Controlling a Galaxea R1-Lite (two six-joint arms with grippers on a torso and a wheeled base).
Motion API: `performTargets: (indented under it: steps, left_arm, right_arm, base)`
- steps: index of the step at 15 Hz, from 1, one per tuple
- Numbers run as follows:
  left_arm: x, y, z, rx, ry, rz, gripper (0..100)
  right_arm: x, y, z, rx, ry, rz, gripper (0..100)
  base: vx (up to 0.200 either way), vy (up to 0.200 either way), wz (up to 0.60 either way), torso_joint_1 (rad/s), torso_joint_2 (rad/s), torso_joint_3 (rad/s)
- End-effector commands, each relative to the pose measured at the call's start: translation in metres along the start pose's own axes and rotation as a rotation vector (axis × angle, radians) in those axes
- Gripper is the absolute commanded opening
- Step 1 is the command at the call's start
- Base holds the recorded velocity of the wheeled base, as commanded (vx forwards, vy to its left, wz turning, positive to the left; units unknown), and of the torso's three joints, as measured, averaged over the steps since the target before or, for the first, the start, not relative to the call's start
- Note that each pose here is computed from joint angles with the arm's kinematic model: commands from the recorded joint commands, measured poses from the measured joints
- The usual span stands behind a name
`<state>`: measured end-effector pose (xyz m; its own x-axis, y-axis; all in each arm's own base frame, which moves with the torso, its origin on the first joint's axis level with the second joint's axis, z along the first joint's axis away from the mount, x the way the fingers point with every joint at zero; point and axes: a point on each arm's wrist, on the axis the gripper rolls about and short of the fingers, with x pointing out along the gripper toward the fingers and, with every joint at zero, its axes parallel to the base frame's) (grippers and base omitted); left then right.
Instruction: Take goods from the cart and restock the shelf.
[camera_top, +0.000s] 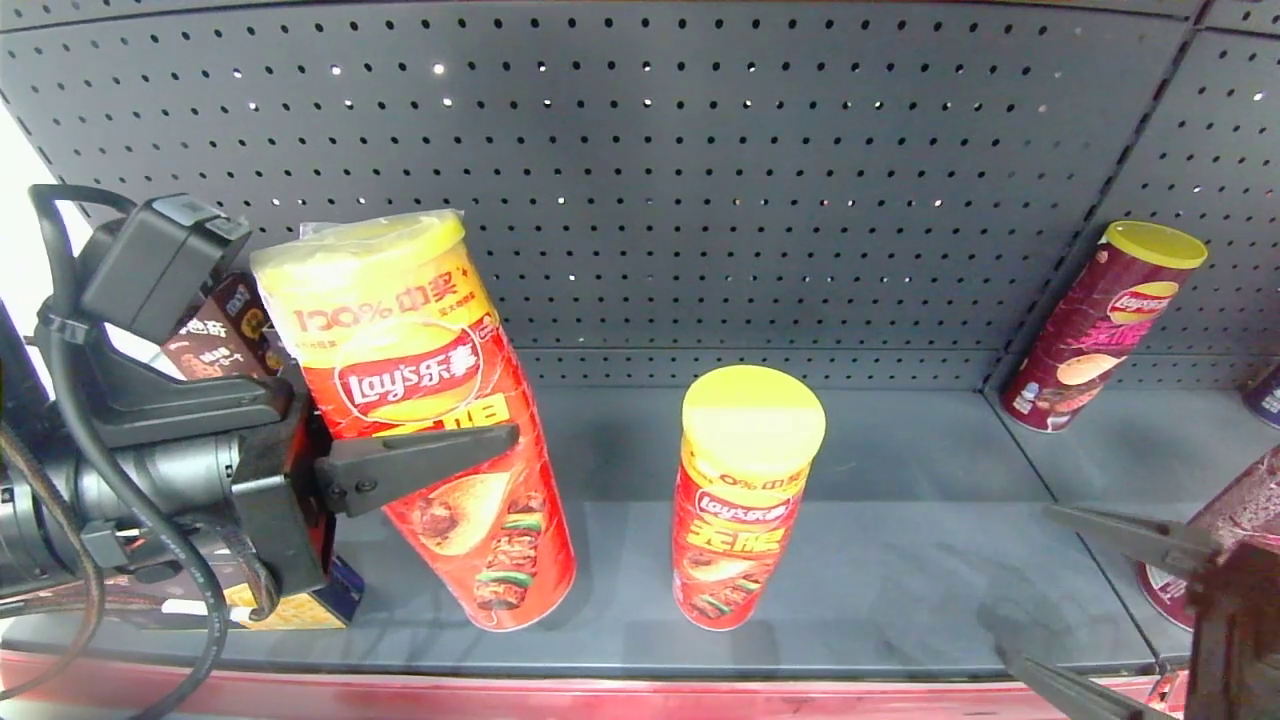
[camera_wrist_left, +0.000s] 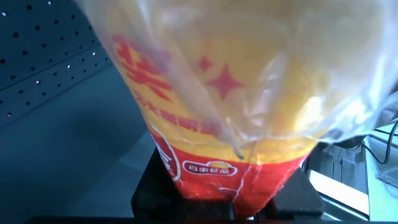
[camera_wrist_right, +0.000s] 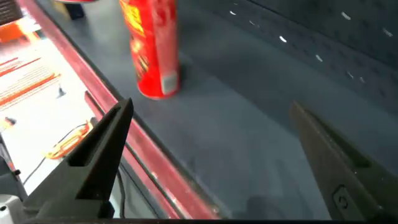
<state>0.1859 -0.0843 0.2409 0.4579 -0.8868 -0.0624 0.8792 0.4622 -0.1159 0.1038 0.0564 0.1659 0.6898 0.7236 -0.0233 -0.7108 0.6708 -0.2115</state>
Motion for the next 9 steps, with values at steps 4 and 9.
performTargets:
  steps: [4, 9]
  left_arm:
    - [-0.002, -0.002, 0.003, 0.012, -0.011, -0.004, 0]
    - [-0.002, -0.003, 0.002, 0.008, -0.008, -0.005, 0]
  right_arm:
    - [-0.065, 0.022, -0.030, 0.155, 0.060, -0.332, 100]
    - [-0.123, 0.061, -0.080, 0.235, 0.144, -0.555, 100]
  base:
    - [0.000, 0.000, 0.00, 0.000, 0.00, 0.000]
    - [0.000, 0.000, 0.00, 0.000, 0.00, 0.000]
